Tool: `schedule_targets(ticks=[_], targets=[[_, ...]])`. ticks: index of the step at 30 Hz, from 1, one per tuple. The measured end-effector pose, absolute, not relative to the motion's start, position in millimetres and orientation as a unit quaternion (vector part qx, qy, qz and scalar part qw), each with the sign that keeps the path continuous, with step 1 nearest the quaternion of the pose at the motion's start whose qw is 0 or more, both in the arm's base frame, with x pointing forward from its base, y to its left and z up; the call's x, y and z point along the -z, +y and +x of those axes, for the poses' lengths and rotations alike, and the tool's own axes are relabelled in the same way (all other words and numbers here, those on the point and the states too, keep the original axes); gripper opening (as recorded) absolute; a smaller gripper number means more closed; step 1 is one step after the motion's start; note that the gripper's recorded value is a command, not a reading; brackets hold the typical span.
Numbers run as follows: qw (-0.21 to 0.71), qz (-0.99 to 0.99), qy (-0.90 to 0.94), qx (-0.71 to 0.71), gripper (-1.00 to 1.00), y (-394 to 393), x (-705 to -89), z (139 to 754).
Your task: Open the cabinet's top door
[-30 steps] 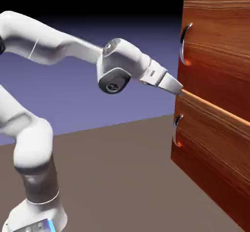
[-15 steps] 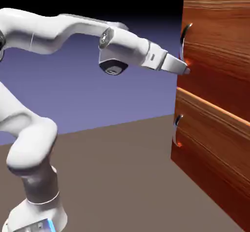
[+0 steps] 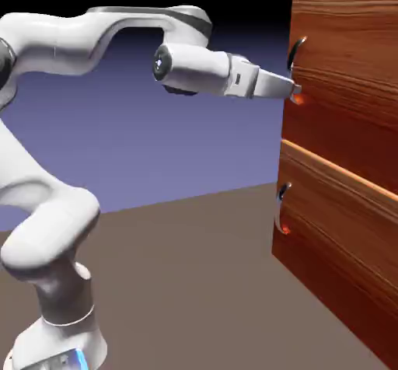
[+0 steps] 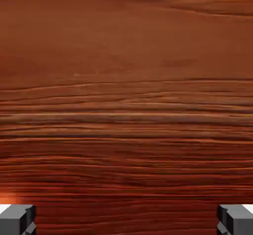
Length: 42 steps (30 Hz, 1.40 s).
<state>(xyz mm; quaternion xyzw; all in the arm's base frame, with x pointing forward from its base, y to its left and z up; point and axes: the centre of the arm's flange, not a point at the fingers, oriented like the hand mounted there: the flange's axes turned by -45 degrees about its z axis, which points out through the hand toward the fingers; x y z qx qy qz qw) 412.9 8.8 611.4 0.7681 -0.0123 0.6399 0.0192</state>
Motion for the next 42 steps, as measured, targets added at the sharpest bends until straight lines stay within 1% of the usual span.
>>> schedule_targets(ticks=[23, 29, 30, 32, 42], targets=[[0.013, 0.707, -0.013, -0.707, 0.00, 111.5, -594.4, 455.6], [0.013, 0.707, -0.013, -0.707, 0.00, 109.8, -594.3, 504.6], [0.013, 0.707, -0.013, -0.707, -1.00, 109.6, -594.4, 505.5], [0.013, 0.707, -0.013, -0.707, -1.00, 109.6, -594.4, 505.5], [-0.015, 0.707, 0.016, -0.707, -1.00, 97.4, -594.8, 467.1]])
